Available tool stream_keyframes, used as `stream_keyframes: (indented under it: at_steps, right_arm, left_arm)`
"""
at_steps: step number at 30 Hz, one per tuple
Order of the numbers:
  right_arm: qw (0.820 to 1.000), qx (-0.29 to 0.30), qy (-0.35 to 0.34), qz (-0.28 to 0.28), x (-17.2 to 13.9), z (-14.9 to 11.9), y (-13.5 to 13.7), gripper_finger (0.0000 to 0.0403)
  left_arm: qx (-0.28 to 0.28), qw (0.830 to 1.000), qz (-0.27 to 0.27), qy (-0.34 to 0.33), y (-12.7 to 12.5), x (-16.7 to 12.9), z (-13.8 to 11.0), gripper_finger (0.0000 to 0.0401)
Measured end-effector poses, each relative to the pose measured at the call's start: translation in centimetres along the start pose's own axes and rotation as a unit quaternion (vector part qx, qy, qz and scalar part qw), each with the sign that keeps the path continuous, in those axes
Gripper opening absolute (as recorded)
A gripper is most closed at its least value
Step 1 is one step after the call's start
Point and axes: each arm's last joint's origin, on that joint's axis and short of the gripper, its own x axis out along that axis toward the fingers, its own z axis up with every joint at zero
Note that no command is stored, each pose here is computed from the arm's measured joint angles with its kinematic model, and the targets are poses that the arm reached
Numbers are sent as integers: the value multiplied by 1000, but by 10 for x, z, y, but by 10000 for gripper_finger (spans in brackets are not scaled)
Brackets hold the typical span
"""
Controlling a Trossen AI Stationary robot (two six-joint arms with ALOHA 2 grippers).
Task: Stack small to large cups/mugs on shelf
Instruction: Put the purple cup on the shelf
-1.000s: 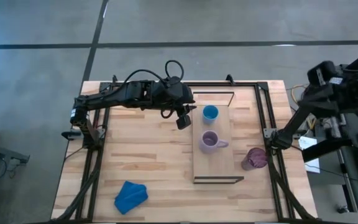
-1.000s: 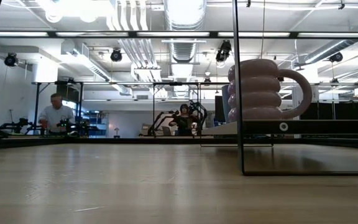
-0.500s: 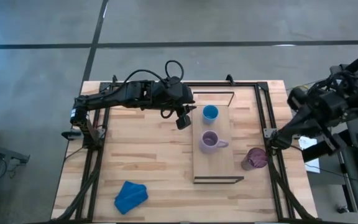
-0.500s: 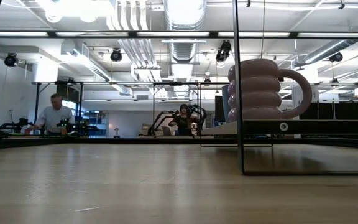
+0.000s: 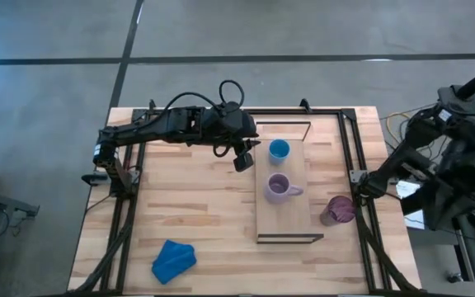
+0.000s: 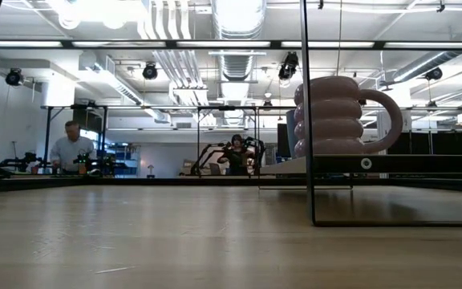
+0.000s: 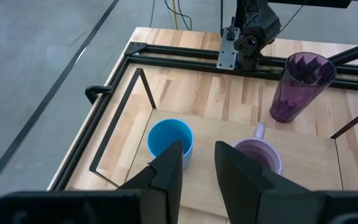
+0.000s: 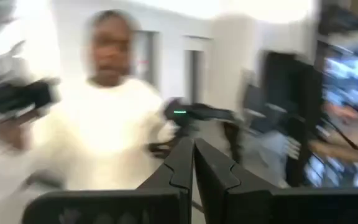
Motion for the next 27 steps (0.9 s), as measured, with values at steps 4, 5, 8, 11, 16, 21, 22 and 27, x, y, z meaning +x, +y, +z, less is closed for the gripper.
stream_keyframes:
  at_steps: [4, 5, 8, 11, 16, 21, 22, 27]
  right_arm:
    - [999, -15, 32, -4, 0, -10, -1, 9]
    - [999, -8, 39, -14, 0, -13, -2, 9]
    - [997, 11, 58, -47, 2, -22, -6, 9]
    - [993, 44, 85, -69, -2, -32, -11, 9]
    - [968, 162, 120, -147, -17, -47, -21, 9]
    - [907, 262, 159, -289, -39, -67, -29, 9]
    - [892, 285, 170, -308, -42, -73, -30, 9]
    - [826, 375, 223, -357, -46, -100, -31, 9]
  left_arm:
    - [-2, 1000, -1, 0, 0, 0, 0, 80]
    - [-2, 1000, -1, 0, 0, 0, 0, 80]
    - [-2, 1000, -2, 0, 0, 0, 0, 80]
    - [-3, 1000, -2, 0, 0, 0, 0, 80]
    - [-3, 1000, -2, 0, 0, 0, 0, 80]
    - [-16, 1000, -3, 0, -1, 0, 0, 80]
    - [-16, 1000, -3, 1, -1, 0, 0, 80]
    - [-15, 1000, -3, 1, -1, 0, 0, 80]
